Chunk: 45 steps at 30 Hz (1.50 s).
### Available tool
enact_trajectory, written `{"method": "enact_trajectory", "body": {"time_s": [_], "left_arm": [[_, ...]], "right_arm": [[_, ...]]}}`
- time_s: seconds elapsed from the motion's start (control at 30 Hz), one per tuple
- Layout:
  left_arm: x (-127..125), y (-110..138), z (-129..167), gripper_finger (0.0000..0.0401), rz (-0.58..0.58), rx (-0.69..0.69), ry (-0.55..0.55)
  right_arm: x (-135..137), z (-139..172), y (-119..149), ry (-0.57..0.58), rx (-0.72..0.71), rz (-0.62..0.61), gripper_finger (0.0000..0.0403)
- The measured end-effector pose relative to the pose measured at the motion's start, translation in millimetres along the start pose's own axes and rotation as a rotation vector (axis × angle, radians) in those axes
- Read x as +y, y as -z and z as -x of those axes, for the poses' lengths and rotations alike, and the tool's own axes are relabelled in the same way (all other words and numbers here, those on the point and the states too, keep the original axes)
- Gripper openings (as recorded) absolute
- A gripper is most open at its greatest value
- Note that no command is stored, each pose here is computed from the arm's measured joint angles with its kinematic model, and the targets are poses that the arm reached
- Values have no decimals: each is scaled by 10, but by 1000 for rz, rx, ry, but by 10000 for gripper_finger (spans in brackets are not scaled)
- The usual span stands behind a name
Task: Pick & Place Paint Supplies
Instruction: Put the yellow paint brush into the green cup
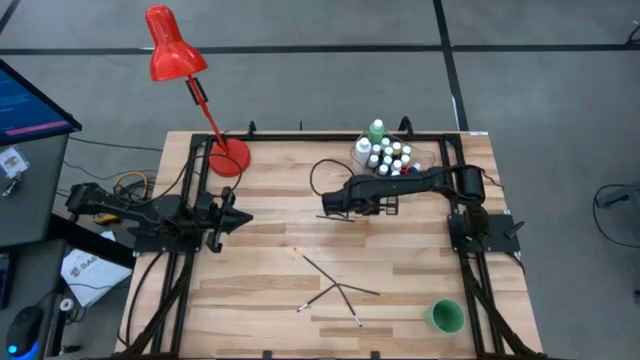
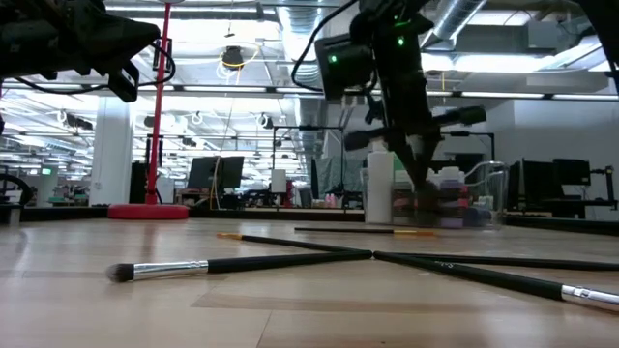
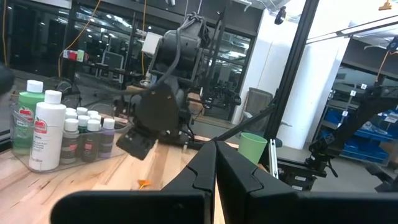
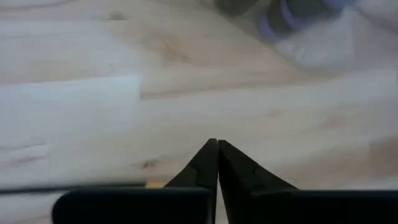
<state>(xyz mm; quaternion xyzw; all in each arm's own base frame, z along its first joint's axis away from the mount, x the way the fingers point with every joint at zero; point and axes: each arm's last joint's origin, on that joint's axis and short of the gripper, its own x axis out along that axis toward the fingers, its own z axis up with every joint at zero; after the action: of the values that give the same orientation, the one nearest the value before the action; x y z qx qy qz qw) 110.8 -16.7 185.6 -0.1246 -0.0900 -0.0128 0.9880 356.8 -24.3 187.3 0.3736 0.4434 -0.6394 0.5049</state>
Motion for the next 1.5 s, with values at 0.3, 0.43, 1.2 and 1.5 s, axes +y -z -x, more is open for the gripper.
{"method": "enact_trajectory", "body": {"time_s": [0.3, 0.43, 1.2, 1.5], "left_arm": [[-1, -6, 0, 2, 1, -6, 1], [-2, -8, 0, 2, 2, -8, 2], [-3, -13, 0, 2, 3, -13, 3], [-5, -15, 0, 2, 3, -15, 5]], "right_arm": [[9, 43, 116, -10, 83, -243, 110], [20, 15, 158, -16, 123, -390, 165], [785, -407, 110, -517, 81, -310, 145], [736, -260, 484, -531, 142, -172, 54]]}}
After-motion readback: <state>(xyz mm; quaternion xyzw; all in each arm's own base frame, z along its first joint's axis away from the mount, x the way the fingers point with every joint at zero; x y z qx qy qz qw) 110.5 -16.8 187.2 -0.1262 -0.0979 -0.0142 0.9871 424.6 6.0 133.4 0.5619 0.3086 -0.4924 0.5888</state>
